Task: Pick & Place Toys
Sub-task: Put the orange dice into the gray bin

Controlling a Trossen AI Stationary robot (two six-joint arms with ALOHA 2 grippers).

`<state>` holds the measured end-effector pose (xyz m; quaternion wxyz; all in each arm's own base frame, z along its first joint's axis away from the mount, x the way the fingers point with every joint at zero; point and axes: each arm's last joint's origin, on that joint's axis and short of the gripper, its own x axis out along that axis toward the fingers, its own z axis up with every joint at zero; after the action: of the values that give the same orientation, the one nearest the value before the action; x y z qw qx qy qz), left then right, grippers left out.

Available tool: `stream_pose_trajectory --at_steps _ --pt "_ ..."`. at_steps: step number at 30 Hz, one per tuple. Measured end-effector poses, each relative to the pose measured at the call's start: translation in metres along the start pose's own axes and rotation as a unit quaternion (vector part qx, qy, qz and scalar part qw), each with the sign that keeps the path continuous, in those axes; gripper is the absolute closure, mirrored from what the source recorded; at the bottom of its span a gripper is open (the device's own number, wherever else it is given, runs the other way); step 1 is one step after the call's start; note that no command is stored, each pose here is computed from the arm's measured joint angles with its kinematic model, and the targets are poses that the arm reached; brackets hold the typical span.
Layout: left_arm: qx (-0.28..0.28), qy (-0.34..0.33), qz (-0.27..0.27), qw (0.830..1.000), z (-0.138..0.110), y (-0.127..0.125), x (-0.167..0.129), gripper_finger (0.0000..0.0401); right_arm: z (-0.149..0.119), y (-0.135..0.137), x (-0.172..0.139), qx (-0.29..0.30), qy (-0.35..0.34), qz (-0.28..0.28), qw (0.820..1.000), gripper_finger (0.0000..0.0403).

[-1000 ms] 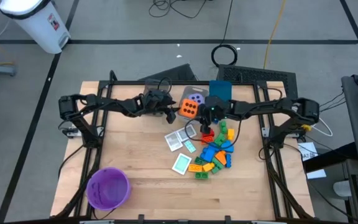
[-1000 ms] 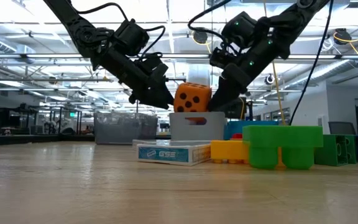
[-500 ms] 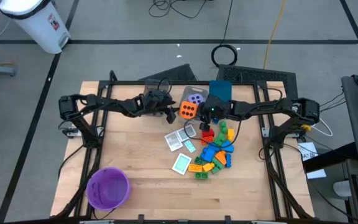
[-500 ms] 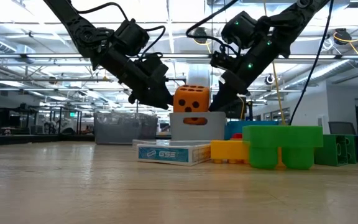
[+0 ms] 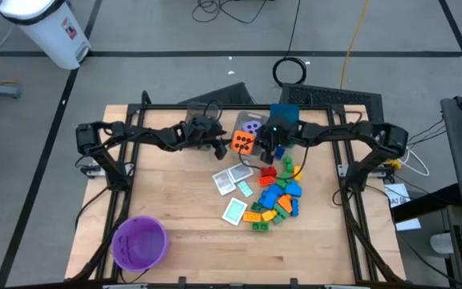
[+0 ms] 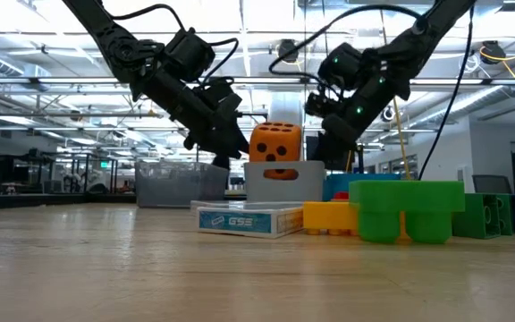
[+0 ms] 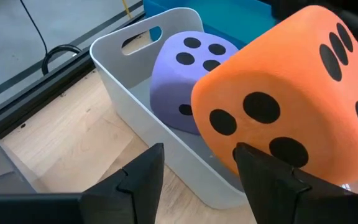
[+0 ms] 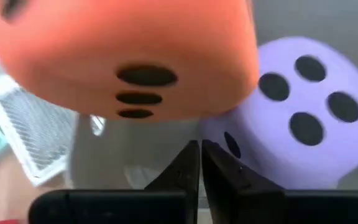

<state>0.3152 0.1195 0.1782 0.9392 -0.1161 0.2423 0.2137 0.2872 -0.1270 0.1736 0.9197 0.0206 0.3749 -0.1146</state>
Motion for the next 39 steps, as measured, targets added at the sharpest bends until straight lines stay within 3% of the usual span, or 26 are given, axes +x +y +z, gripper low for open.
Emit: stream_pose_trajectory --at_steps 4,14,21,28,31,36,39 --pt "0.0 0.002 0.0 1.0 0.0 0.0 0.0 0.0194 -0.001 -0.001 0.011 -0.016 -0.013 -0.011 1.0 0.0401" --pt "0.0 0.008 0.001 1.0 -0.002 0.0 0.0 0.0194 0.011 -0.004 0.013 -0.04 -0.046 -0.194 0.979 0.0401" --pt "0.0 0.009 0.001 1.0 -0.002 0.0 0.0 0.0194 0.017 -0.006 0.007 -0.03 -0.07 -0.206 0.976 0.0399" --pt "0.0 0.009 0.001 1.0 -0.002 0.0 0.0 0.0194 0.034 -0.007 -0.019 -0.025 -0.123 -0.238 0.963 0.0399" --pt "-0.001 0.01 0.001 1.0 -0.002 0.0 0.0 0.0194 0.038 -0.006 -0.028 -0.009 -0.141 -0.221 0.965 0.0399" --pt "-0.001 0.017 0.002 1.0 -0.003 0.0 0.0 0.0194 0.043 0.004 -0.031 -0.002 -0.184 -0.064 0.981 0.0401" --pt "-0.001 0.017 0.002 1.0 -0.003 0.0 0.0 0.0194 0.04 0.006 -0.022 0.007 -0.175 -0.035 0.984 0.0402"
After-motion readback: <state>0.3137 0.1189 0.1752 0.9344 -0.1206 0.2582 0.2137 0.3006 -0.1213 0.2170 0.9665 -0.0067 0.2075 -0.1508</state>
